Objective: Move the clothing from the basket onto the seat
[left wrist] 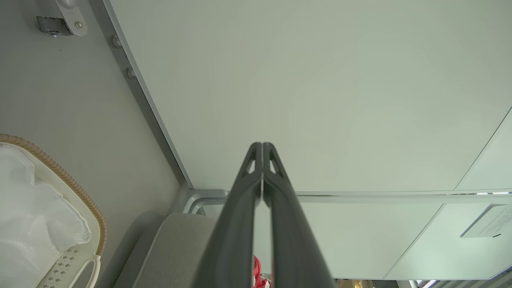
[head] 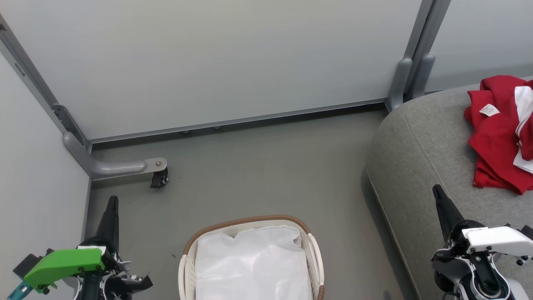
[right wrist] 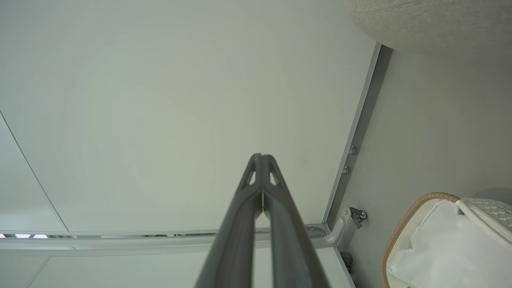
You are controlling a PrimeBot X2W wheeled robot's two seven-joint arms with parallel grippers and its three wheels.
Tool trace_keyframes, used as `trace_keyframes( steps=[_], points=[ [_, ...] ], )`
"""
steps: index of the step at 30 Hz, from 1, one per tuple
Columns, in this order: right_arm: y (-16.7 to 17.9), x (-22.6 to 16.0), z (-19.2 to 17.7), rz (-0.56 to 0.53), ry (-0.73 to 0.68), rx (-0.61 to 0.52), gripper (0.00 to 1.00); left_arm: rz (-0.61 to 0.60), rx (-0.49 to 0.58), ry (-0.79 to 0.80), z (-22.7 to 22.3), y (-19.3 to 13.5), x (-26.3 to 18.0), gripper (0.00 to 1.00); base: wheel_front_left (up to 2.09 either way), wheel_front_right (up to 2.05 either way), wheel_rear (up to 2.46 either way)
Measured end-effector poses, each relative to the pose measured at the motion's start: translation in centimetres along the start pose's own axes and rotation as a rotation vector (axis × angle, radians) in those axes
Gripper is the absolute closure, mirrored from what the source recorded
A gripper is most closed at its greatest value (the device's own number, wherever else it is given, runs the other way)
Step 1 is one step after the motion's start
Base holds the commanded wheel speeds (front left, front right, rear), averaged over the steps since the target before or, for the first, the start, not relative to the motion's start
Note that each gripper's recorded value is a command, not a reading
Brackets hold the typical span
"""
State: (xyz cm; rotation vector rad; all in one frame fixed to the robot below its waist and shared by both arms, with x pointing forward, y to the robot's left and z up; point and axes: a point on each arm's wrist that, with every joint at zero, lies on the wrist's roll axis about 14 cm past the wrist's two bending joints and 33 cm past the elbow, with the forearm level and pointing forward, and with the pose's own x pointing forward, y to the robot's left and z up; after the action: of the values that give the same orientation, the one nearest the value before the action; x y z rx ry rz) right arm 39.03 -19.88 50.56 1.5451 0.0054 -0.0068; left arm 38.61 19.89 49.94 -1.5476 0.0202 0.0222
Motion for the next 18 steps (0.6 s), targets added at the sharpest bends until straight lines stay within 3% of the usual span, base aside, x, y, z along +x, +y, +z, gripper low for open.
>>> trace_keyframes(
  steps=[18],
  points=[
    [0.2,-0.03,-0.01,0.008,0.003,0.031,1.0,-0.016,-0.029,0.002,0.04,-0.44,0.13,1.0,0.0,0.0,0.0]
  ],
)
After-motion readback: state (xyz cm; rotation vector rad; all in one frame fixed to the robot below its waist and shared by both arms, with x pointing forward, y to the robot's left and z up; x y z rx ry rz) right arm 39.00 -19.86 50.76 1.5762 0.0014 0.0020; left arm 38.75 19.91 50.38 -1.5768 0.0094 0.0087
